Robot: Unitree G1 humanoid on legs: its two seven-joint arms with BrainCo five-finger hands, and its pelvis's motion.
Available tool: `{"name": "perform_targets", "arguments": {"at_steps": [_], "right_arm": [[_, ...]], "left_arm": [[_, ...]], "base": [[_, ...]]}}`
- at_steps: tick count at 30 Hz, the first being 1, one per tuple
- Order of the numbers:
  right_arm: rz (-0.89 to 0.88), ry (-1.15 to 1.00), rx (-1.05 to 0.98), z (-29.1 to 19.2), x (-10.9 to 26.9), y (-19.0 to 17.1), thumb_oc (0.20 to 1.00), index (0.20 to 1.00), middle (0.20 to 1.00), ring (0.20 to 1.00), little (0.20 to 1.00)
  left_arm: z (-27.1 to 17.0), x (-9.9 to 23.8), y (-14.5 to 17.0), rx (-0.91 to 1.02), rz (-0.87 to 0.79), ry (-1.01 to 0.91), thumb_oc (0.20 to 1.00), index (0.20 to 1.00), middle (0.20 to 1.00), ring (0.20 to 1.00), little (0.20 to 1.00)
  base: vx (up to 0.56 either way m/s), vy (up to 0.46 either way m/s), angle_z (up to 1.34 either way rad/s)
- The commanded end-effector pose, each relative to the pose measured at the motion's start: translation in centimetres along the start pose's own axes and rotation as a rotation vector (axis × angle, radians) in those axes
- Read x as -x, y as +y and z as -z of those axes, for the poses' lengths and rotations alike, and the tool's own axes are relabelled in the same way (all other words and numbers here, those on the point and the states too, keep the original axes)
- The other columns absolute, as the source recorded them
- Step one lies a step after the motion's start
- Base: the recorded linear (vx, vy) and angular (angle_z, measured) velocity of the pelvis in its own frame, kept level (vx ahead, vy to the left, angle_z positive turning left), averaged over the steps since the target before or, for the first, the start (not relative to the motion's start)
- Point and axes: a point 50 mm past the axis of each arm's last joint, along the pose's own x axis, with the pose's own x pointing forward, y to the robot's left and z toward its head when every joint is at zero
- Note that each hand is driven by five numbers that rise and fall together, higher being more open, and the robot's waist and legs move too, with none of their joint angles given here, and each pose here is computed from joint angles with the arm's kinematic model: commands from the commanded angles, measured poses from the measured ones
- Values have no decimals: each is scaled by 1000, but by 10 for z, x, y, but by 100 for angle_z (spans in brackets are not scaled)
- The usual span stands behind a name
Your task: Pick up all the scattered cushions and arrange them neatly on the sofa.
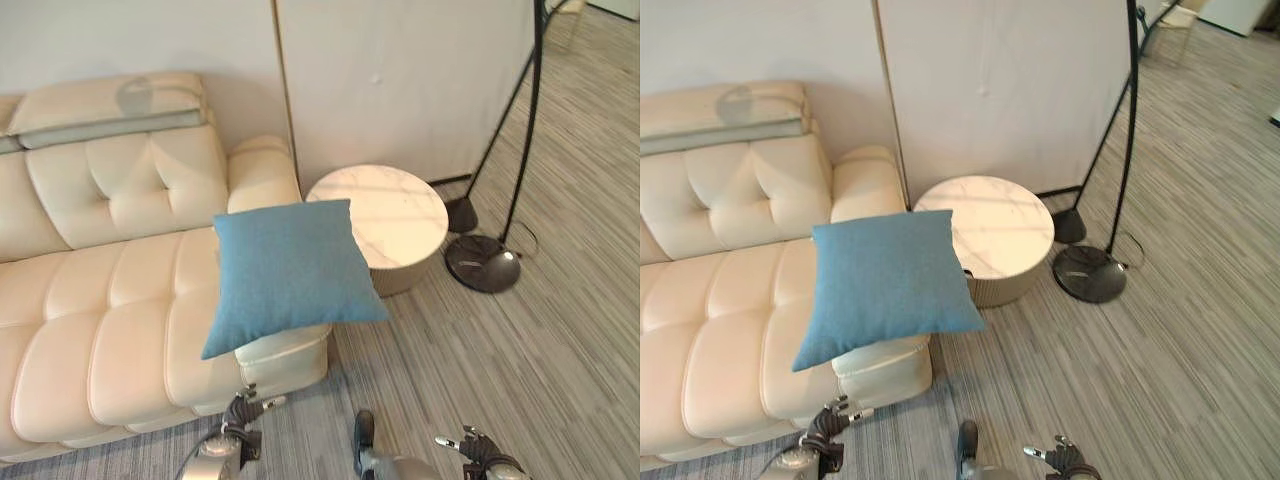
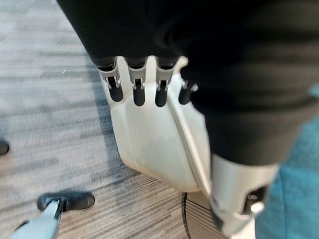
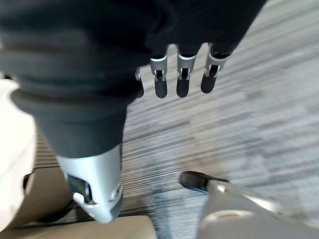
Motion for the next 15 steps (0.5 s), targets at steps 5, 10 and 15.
{"name": "perform_targets", "arguments": {"at_steps": [5, 10, 15], "right_arm": [[45, -40, -31, -5, 2, -16, 1000, 1000, 1000, 1000, 1000], [43, -61, -17, -10, 2, -14, 1000, 1000, 1000, 1000, 1000], [38, -48, -10, -5, 3, -13, 1000, 1000, 1000, 1000, 1000]], "left_arm": [[-30, -2, 13, 26, -33, -114, 1000, 1000, 1000, 1000, 1000], [-27, -3, 16, 26, -51, -95, 1000, 1000, 1000, 1000, 1000], [-17, -3, 17, 27, -62, -60, 1000, 1000, 1000, 1000, 1000]], "base": [[163, -95, 88], [155, 4, 25], [248, 142, 64]]}}
